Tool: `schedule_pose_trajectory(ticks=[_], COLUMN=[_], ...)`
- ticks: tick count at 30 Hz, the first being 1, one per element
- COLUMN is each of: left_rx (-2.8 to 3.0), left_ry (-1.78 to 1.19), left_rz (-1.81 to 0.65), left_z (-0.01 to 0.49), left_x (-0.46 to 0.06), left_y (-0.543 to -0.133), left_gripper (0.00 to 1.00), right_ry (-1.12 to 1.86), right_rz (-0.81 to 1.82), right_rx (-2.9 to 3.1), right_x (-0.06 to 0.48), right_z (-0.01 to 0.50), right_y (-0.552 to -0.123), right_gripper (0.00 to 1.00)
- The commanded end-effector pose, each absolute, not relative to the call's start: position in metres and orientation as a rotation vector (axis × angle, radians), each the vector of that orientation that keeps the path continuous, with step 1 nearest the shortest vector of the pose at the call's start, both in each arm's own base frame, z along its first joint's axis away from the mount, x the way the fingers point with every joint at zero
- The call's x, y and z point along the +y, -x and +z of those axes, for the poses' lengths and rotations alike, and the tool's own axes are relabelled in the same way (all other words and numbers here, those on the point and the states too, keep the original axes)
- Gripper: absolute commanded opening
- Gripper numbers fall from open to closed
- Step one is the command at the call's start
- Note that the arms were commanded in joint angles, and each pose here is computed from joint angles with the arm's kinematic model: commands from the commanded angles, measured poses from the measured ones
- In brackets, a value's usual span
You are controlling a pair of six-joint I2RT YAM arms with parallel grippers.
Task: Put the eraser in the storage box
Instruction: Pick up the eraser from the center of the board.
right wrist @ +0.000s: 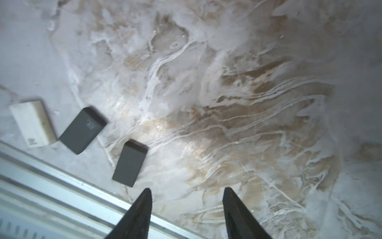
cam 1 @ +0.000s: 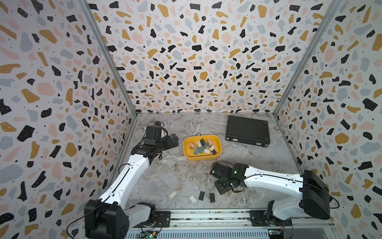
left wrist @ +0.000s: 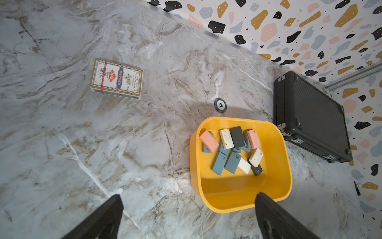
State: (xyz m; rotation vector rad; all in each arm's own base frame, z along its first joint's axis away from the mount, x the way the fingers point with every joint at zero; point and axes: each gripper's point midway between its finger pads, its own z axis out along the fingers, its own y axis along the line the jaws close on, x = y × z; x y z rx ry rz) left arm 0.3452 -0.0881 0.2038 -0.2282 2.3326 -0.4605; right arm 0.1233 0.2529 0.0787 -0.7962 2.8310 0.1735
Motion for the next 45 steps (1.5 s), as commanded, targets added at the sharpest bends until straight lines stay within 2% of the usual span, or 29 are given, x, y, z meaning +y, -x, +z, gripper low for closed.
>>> schedule_pose_trajectory(ticks=[1,7,18,29,34,45], left_rx=[2.283,2.277,2.265,2.263,2.264,2.267], left_ry=[0.228,0.227,0.219,0.222,0.222,0.218], left_rz=[-0.485,-0.491,-0.498,-0.491,-0.490,-0.492], left_z=[0.212,0.212,0.213,0.214,0.214,0.213], left_x=[-0.089,-0.088,-0.088,-0.086,-0.086,-0.088], left_y=[-0.348,-0.344,-0.336,-0.336,-0.336,-0.338], left_gripper=[1.00,1.00,0.99,1.00,1.00,1.00], right_ry=[0.784,0.855,0.942,0.951,0.943,0.925], right_rz=[0.194,0.212,0.243,0.198,0.198,0.183], right_rx=[2.866,2.914,2.963,3.018,3.051,3.094], right_x=[0.257,0.276,0.304,0.305,0.305,0.296], right_z=[0.078,0.062,0.048,0.034,0.027,0.019], right_y=[-0.104,-0.088,-0.082,-0.081,-0.081,-0.082], right_gripper=[0.60,0.62,0.64,0.63,0.61,0.44])
